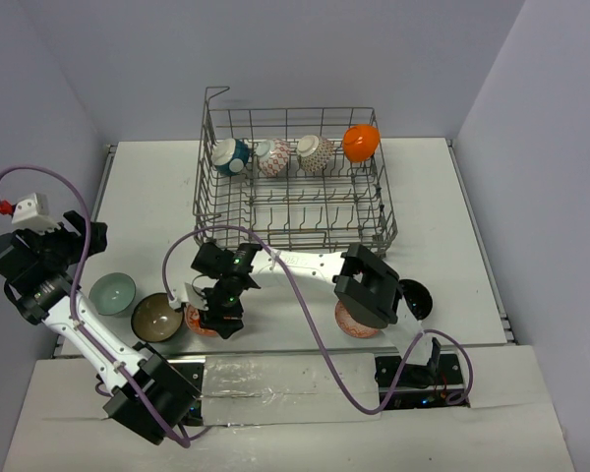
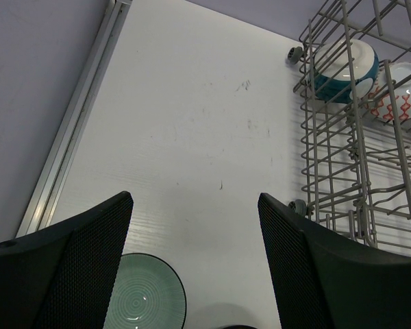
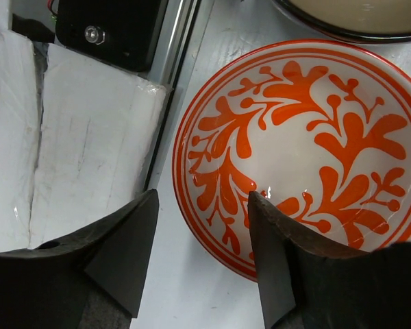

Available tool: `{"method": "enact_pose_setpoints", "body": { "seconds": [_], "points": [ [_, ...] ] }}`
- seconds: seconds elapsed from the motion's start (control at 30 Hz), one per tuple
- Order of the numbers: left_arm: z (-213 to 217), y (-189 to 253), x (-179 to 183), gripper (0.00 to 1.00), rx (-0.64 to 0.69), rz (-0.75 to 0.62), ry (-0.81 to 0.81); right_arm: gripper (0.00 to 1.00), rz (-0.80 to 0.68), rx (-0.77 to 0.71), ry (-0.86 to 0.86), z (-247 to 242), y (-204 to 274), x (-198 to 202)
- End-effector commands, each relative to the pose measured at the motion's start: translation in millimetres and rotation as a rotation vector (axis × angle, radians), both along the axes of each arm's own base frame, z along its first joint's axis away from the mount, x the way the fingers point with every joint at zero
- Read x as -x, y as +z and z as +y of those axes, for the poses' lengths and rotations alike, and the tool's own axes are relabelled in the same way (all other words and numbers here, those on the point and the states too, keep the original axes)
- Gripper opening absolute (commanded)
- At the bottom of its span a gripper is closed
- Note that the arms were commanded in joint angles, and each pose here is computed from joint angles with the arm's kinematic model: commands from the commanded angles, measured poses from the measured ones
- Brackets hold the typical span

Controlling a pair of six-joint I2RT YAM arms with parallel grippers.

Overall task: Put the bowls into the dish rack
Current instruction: Pick up the bowl from the corner of the board.

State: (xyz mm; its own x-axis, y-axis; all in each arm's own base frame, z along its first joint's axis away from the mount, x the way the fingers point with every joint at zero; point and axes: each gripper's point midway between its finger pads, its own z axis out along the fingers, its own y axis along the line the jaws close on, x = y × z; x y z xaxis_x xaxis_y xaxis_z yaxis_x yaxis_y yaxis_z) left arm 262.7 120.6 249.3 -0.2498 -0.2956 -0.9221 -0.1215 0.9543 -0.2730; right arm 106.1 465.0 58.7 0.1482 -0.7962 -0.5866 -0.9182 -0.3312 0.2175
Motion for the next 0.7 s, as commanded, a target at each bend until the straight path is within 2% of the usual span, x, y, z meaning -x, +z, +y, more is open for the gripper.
{"method": "enact_pose_setpoints", "body": {
  "seconds": [0.0, 0.67],
  "points": [
    [-1, 8, -2, 0.80, -0.025, -0.033, -0.015, 0.62, -0.038, -0.037, -0.002, 11, 4, -5],
    [-4, 8, -1, 0.80, -0.027, -0.039, -0.030, 0.50, -0.044, 0.015, -0.017, -7, -3, -3]
  ]
}}
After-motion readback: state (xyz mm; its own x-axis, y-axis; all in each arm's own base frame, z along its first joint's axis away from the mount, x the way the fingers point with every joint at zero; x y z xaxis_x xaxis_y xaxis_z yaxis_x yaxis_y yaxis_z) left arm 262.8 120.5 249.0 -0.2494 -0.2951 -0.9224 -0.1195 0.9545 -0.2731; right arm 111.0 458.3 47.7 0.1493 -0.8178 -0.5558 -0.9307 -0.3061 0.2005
